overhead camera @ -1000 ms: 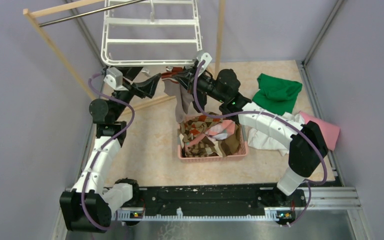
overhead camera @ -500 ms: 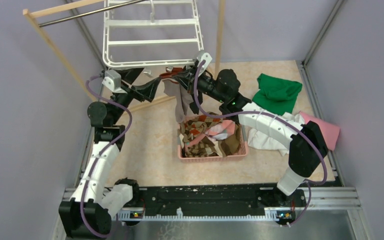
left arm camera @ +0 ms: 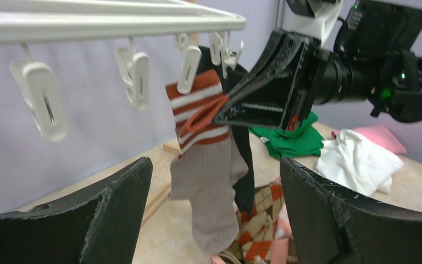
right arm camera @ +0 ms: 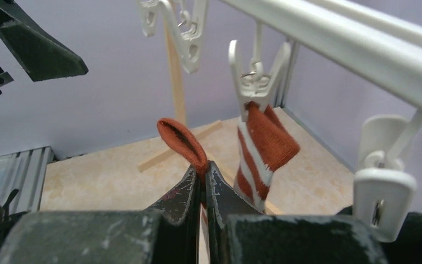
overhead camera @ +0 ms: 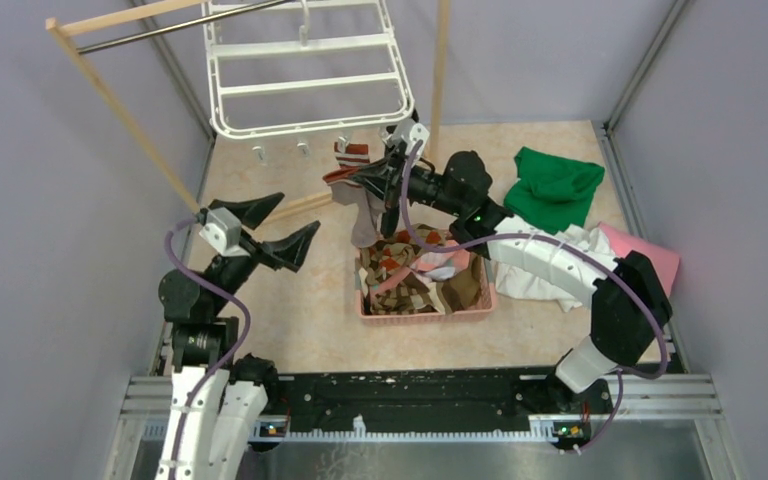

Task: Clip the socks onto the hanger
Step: Adjust the sock.

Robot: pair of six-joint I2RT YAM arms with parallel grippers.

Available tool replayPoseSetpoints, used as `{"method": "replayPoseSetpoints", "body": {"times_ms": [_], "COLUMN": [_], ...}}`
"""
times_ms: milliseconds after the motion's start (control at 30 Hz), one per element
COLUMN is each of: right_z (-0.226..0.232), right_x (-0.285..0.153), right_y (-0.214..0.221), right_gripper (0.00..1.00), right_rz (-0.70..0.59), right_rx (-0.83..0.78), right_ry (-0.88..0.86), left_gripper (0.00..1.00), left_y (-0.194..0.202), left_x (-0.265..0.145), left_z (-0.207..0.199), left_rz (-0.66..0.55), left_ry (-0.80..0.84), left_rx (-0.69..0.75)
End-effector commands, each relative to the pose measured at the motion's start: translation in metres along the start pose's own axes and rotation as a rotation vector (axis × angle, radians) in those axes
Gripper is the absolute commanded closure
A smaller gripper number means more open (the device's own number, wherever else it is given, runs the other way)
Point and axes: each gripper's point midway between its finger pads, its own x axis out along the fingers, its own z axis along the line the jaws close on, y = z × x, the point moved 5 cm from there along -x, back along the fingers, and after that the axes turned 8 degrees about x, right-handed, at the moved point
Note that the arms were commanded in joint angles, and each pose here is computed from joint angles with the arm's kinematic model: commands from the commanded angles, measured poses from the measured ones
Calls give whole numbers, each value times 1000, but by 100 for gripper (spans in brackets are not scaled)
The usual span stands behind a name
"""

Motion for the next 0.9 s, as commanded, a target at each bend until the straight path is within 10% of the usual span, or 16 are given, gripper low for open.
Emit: {"method": "replayPoseSetpoints", "body": {"times_ms": [0, 867], "right_z": [20, 68], "right_x": [-16, -38], "right_y": [-33, -33], "right_gripper": [100, 100], "right_rz": [-84, -124], "right_rx": [-51, -40], "right_ry": [-100, -453], "left_gripper": [10, 32], "left_y": [23, 26], "left_x": [-20, 6], "left_z": [-16, -31], "left_rz": [64, -133], "left_ry": [42, 312], "left_rx": [-5, -100]}}
